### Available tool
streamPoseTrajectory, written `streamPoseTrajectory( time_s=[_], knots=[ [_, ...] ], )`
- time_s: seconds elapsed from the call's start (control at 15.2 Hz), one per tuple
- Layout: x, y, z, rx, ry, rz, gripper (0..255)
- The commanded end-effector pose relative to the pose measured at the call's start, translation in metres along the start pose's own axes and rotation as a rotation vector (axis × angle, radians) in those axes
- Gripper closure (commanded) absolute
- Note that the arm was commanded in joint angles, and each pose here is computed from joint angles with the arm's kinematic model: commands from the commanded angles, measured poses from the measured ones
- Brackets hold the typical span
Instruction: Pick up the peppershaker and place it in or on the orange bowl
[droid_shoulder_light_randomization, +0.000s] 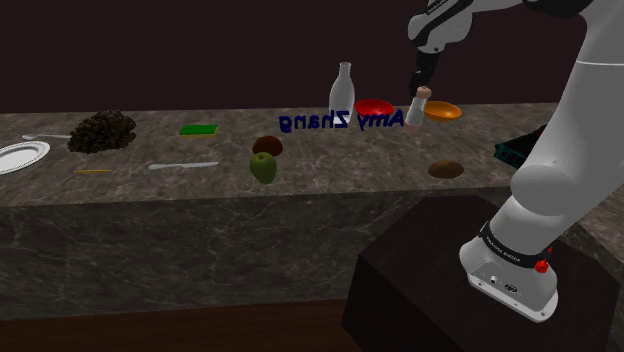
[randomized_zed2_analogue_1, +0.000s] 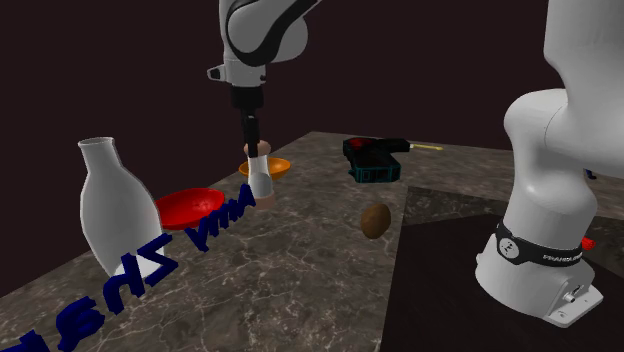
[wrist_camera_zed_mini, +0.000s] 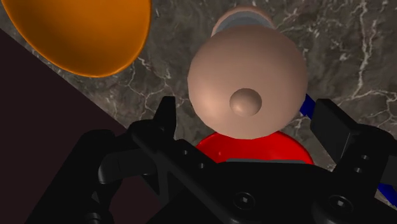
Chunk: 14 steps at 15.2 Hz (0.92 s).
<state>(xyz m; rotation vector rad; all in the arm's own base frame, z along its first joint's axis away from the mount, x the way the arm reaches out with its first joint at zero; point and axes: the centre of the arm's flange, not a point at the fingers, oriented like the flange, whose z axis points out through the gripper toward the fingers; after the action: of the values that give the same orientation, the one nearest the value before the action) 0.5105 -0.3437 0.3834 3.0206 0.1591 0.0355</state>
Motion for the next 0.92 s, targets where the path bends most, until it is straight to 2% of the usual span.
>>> streamPoseTrajectory(
  time_s=[0.0, 0.33, 0.4, 0.86],
  knots=[
    [0.0001, 0.0007, 0.0018, 0.000, 0.001, 0.000, 0],
    [0.0001, 0.0006, 0.0017, 0.000, 0.001, 0.000, 0],
    [0.0001, 0.0006, 0.0017, 0.000, 0.001, 0.000, 255],
    [0.0002, 0.0007, 0.0016, 0.000, 0.001, 0.000, 255]
  ],
)
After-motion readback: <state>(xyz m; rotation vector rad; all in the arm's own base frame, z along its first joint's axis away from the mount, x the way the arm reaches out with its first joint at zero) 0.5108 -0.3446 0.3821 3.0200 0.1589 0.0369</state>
